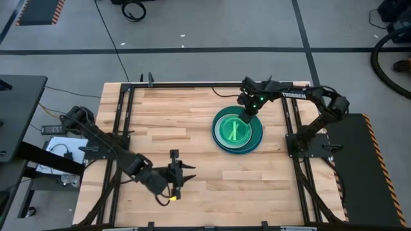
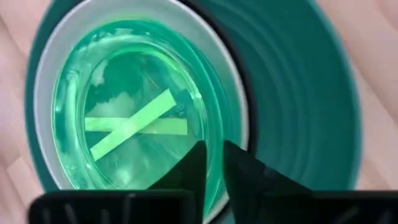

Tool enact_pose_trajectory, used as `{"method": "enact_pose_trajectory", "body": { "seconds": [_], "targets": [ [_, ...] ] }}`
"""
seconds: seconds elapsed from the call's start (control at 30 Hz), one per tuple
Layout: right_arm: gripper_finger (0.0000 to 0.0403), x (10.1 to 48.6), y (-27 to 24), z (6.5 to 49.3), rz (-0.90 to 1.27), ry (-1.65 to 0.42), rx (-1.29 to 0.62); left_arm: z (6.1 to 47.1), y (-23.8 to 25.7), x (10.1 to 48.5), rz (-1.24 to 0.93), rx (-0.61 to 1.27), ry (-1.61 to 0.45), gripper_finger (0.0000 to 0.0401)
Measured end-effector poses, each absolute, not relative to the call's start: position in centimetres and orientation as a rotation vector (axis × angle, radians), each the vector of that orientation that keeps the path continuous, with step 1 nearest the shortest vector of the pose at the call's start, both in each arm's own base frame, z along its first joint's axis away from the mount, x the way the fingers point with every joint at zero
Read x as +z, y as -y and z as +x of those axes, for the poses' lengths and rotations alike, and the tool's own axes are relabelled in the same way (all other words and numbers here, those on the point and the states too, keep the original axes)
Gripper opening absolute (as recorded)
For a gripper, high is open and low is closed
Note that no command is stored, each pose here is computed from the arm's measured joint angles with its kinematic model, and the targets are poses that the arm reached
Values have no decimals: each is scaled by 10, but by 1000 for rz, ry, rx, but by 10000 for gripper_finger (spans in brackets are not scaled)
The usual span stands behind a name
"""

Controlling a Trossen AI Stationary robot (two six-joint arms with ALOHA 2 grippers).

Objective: Stack plastic plates
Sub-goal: Stack the light green plate on top of the light green plate, then return to Home Position

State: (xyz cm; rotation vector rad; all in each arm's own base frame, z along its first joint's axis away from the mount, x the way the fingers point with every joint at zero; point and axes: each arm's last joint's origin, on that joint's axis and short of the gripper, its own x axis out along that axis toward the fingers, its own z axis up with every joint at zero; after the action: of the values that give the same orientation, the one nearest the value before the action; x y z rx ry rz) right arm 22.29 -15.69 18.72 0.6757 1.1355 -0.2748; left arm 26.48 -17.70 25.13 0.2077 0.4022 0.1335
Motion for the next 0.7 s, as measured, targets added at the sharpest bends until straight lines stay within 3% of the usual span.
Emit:
{"method": "enact_pose_trajectory", "body": {
  "seconds": [0.33,0.7],
  "targets": [
    [147,211,155,228,711,-1175,-242,269,131,240,272,42,-421,142],
    [154,264,148,215,614,-968,-325,206,81,253,227,23,-295,142]
  ]
}}
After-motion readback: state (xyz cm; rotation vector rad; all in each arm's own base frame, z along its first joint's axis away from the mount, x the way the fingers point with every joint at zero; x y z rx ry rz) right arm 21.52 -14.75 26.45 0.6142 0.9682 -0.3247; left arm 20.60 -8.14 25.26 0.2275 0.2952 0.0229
